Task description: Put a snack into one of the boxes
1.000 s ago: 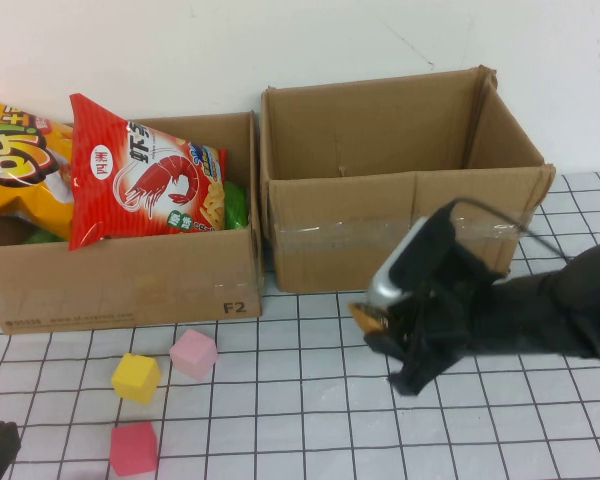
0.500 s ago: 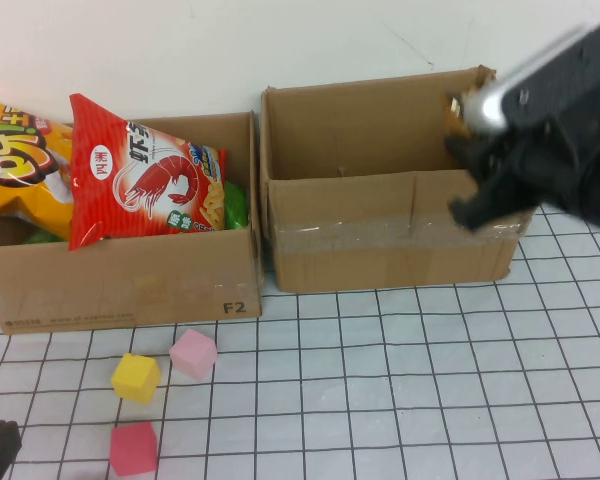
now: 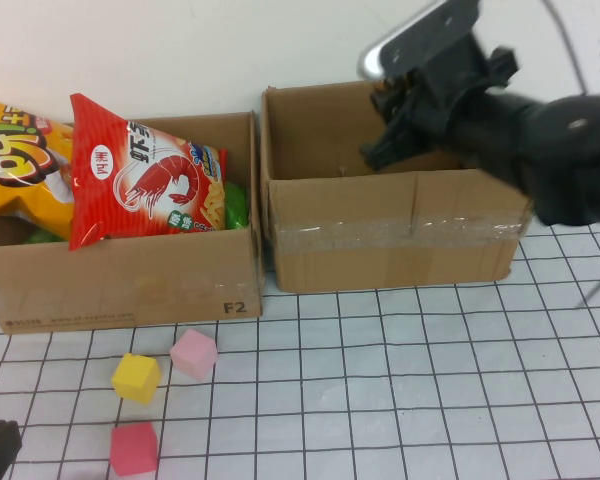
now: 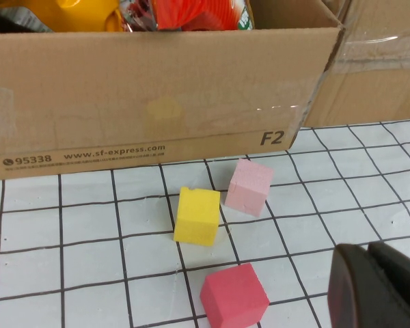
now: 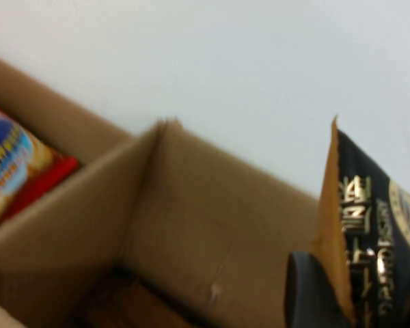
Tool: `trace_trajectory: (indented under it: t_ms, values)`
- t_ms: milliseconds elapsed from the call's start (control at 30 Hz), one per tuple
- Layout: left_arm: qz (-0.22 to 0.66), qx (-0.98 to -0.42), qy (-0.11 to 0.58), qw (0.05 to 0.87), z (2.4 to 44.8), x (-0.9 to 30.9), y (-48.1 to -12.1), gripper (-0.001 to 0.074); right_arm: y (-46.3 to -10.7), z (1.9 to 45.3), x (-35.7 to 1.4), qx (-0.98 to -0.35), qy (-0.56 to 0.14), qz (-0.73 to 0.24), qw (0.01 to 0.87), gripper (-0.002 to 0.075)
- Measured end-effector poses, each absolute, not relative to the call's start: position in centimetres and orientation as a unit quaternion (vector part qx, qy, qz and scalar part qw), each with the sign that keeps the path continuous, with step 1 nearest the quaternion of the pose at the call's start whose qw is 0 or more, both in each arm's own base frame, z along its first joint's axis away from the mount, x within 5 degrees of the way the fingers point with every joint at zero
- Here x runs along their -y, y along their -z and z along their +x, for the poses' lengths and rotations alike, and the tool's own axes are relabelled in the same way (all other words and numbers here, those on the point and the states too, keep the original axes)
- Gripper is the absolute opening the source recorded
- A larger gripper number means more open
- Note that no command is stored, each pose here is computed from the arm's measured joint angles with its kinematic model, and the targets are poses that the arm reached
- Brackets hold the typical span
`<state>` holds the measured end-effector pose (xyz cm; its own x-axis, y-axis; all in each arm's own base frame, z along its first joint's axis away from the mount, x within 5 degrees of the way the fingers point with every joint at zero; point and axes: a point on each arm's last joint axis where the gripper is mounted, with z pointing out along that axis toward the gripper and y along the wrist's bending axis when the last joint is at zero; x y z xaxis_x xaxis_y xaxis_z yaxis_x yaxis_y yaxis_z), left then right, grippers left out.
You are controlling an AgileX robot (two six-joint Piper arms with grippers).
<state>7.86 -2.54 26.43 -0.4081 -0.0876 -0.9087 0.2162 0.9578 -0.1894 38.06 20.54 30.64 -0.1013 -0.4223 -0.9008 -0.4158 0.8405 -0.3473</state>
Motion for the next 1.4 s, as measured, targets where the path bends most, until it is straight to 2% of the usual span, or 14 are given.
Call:
trace_trajectory:
  t_ms: [200, 367, 467, 567, 633, 700, 900, 967, 1067, 1200, 1300, 1400]
  values:
    - [0.039, -0.827, 0.140, 0.543, 7.9, 2.5, -26.4, -0.0002, -27.7, 39.5, -21.0, -0.779, -0.019, -0.232, 0.582, 0.0318]
    - [0.039, -0.827, 0.140, 0.543, 7.9, 2.5, -26.4, -0.0001, -27.6, 39.9, -20.3, -0.796, -0.042, -0.184, 0.575, 0.0515]
    - [0.039, -0.827, 0.140, 0.543, 7.9, 2.5, -26.4, -0.0001, -27.4, 40.3, -19.6, -0.803, -0.058, -0.174, 0.567, 0.0549]
    - [0.039, -0.827, 0.140, 0.543, 7.9, 2.5, -26.4, -0.0001, -27.4, 40.4, -19.2, -0.807, -0.086, -0.174, 0.558, 0.0540]
    - [0.044, -0.827, 0.137, 0.544, 7.9, 2.5, -26.4, -0.0001, -27.9, 40.2, -19.2, -0.804, -0.108, -0.181, 0.556, 0.0511]
    - [0.050, -0.825, 0.129, 0.548, 7.9, 2.5, -26.5, -0.0001, -29.0, 39.6, -19.5, -0.793, -0.126, -0.203, 0.561, 0.0447]
    - [0.037, -0.797, 0.086, 0.596, 8.2, 1.7, -28.3, -0.0001, -35.6, 35.8, -19.4, -0.717, -0.165, -0.296, 0.609, 0.0113]
    - [0.042, -0.785, 0.053, 0.616, 8.2, 1.4, -29.4, -0.0001, -38.2, 34.1, -19.0, -0.689, -0.173, -0.316, 0.629, 0.0052]
    - [0.047, -0.773, -0.005, 0.632, 8.0, 0.7, -31.2, -0.0001, -41.0, 31.8, -18.5, -0.654, -0.180, -0.343, 0.650, 0.0014]
    - [0.041, -0.790, -0.076, 0.607, 7.9, -0.4, -31.8, -0.0001, -43.2, 28.9, -18.0, -0.631, -0.198, -0.388, 0.642, 0.0003]
    - [0.006, -0.818, -0.099, 0.567, 7.7, -1.2, -31.1, -0.0001, -43.5, 26.6, -17.8, -0.637, -0.215, -0.446, 0.591, 0.0000]
    - [-0.051, -0.844, -0.105, 0.523, 7.2, -1.9, -30.2, -0.0001, -42.5, 25.0, -16.9, -0.677, -0.193, -0.493, 0.512, 0.0000]
